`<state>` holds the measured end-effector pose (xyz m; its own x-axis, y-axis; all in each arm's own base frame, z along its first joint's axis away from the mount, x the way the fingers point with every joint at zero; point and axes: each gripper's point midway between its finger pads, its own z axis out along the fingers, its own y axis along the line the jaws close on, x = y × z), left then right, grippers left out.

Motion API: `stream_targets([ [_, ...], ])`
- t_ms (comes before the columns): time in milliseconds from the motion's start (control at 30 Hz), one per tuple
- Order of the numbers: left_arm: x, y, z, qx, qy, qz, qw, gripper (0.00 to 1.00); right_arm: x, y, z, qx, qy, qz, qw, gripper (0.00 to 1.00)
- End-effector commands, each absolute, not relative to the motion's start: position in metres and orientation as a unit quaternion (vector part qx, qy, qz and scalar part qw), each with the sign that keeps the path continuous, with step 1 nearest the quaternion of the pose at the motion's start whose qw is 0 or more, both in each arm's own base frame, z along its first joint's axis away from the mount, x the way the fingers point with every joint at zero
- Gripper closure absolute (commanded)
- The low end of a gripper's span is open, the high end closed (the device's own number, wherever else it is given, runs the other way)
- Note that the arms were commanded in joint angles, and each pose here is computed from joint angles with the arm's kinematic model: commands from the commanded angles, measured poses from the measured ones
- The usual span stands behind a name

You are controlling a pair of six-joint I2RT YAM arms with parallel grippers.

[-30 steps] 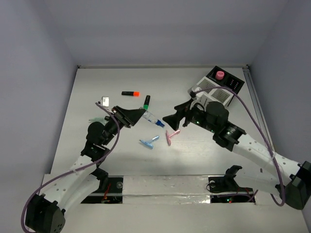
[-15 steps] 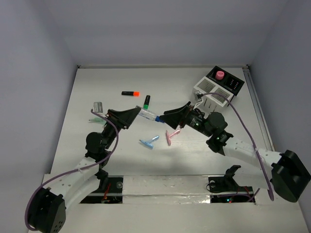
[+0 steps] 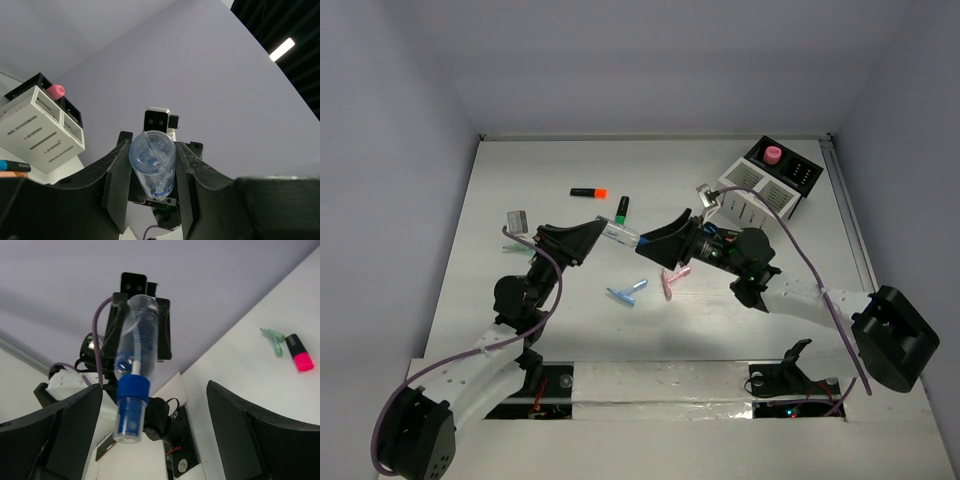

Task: Sort the stationery into containers
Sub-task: Place the stationery in the storage box.

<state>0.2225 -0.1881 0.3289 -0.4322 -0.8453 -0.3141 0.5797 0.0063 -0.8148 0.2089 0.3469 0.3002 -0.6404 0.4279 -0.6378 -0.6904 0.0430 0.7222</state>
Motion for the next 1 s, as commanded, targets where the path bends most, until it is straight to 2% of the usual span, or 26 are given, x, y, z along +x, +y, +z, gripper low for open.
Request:
stream_targets([
  [0, 0.212, -0.182, 0.349, -0.118, 0.448, -0.708, 0.534, 1.00, 0.195, 0.348, 0.348, -0.147, 0.524, 0.714, 0.439, 0.10],
  [400, 0.217, -0.183, 0.339, -0.121, 0.457, -0.700, 0.535, 1.00, 0.191, 0.366, 0.346, -0.168, 0.531, 0.721, 0.413, 0.25],
  [500, 0.216, -0.183, 0.338, -0.123, 0.453, -0.704, 0.534, 1.00, 0.193, 0.368, 0.345, -0.166, 0.535, 0.719, 0.411, 0.36],
  [667, 0.214, -0.181, 0.339, -0.123, 0.447, -0.705, 0.537, 1.00, 0.194, 0.373, 0.340, -0.162, 0.544, 0.716, 0.406, 0.36],
  [733, 0.214, -0.181, 0.339, -0.123, 0.446, -0.705, 0.537, 1.00, 0.195, 0.373, 0.339, -0.161, 0.545, 0.716, 0.407, 0.44],
  [833, 0.214, -0.182, 0.336, -0.122, 0.451, -0.704, 0.534, 1.00, 0.197, 0.372, 0.340, -0.156, 0.545, 0.714, 0.410, 0.62],
  [967, 0.214, -0.181, 0.332, -0.126, 0.453, -0.704, 0.533, 1.00, 0.198, 0.373, 0.338, -0.157, 0.551, 0.708, 0.412, 0.78],
])
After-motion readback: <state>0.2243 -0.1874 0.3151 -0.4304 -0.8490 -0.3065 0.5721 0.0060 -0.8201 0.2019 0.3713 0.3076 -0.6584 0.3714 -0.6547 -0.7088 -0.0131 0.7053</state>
